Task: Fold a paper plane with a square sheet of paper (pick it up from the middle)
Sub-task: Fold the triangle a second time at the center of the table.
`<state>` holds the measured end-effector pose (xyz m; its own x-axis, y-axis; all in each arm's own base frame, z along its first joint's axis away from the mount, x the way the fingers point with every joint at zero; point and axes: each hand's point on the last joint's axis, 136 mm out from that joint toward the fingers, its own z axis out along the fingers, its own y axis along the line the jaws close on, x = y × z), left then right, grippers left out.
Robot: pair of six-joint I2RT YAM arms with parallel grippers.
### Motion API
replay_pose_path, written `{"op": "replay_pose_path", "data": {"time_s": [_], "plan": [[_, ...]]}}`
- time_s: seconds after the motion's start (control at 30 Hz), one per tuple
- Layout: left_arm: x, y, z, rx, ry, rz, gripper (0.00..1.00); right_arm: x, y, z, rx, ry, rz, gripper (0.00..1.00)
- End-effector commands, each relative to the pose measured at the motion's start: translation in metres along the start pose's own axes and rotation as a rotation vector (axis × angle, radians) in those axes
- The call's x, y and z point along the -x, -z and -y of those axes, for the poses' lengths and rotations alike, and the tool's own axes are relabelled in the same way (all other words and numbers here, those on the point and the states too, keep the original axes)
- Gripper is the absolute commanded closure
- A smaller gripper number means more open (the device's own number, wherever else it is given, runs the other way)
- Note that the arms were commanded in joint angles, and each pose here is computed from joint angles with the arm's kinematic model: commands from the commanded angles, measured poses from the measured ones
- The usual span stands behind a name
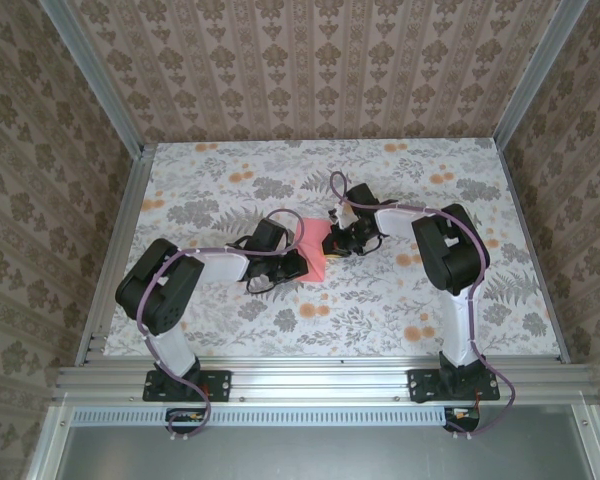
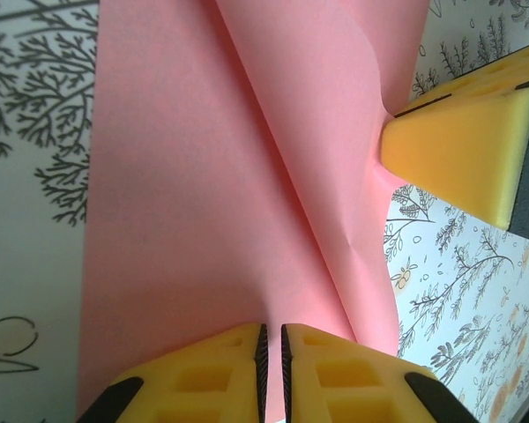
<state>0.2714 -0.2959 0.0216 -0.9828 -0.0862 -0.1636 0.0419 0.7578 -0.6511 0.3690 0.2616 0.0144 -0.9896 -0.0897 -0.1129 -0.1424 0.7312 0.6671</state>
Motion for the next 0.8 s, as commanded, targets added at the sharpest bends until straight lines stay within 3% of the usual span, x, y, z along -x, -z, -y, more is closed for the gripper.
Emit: {"op": "replay_pose_path", "data": {"time_s": [0.0,0.33,0.77], "plan": [[-0.003,0.0,0.003,0.008,-0.023,-0.022,0.84,-0.009,-0.01,0.027,-0.109,-0.048,-0.042,0.94],[0.024,0.019,0.061,-0.201,-0.064,0.089,0.75,-0.026,-0.016,0.051,-0.207,-0.115,-0.119,0.94],[0.007,-0.003,0.064,-0.217,-0.023,0.056,0.81,-0.03,-0.014,0.056,-0.25,-0.15,-0.142,0.93]]}}
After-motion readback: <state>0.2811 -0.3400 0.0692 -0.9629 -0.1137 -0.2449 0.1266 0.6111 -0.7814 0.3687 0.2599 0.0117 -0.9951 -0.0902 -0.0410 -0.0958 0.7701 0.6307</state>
